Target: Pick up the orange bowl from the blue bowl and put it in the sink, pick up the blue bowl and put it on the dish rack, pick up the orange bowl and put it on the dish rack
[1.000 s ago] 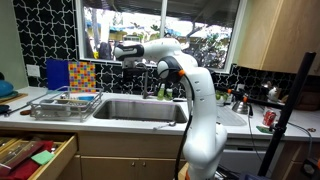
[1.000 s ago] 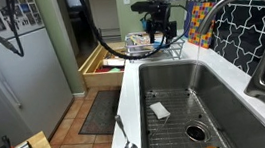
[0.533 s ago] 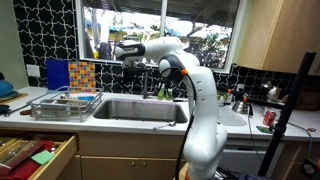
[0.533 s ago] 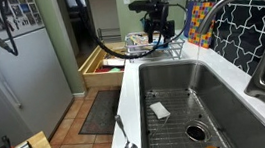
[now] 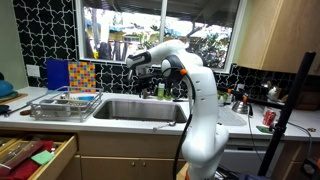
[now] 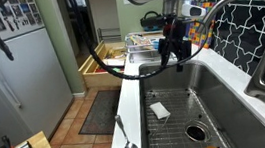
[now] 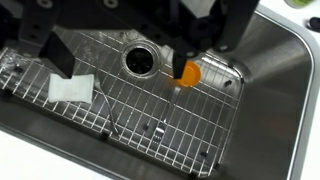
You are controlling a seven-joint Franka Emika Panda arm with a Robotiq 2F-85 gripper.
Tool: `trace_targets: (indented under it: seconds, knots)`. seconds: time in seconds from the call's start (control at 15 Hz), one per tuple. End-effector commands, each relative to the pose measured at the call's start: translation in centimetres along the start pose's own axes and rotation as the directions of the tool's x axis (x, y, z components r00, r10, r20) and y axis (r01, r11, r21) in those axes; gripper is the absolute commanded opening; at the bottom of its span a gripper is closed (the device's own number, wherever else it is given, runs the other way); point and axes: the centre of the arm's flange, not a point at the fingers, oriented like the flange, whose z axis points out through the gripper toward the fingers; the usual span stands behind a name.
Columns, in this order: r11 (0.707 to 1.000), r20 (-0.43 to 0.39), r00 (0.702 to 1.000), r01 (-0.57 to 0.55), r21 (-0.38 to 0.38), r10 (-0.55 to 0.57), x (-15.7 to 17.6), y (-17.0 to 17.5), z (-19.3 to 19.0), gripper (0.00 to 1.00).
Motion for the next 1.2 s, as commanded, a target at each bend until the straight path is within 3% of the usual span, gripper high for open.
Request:
trace_targets:
  seconds: [0.0,0.27,0.33,0.53,0.8,0.93,1.13]
  knots:
    - [0.998,0.136,0.989,-0.052,-0.021,0.055,-3.2,5.3,4.8,1.0]
    - [0.994,0.271,0.957,-0.099,-0.039,0.106,-4.0,10.8,11.0,1.0]
    - [0.995,0.224,0.97,-0.094,-0.025,0.097,-2.6,9.0,8.5,1.0]
    - [0.993,0.273,0.955,-0.114,-0.025,0.116,-3.3,11.0,10.9,1.0]
    - [0.994,0.27,0.957,-0.105,-0.025,0.108,-3.3,10.5,10.7,1.0]
    - [0.986,0.301,0.94,-0.142,-0.087,0.162,-1.3,11.1,13.5,1.0]
    - [0.979,0.332,0.922,-0.182,-0.086,0.201,1.2,12.8,18.2,1.0]
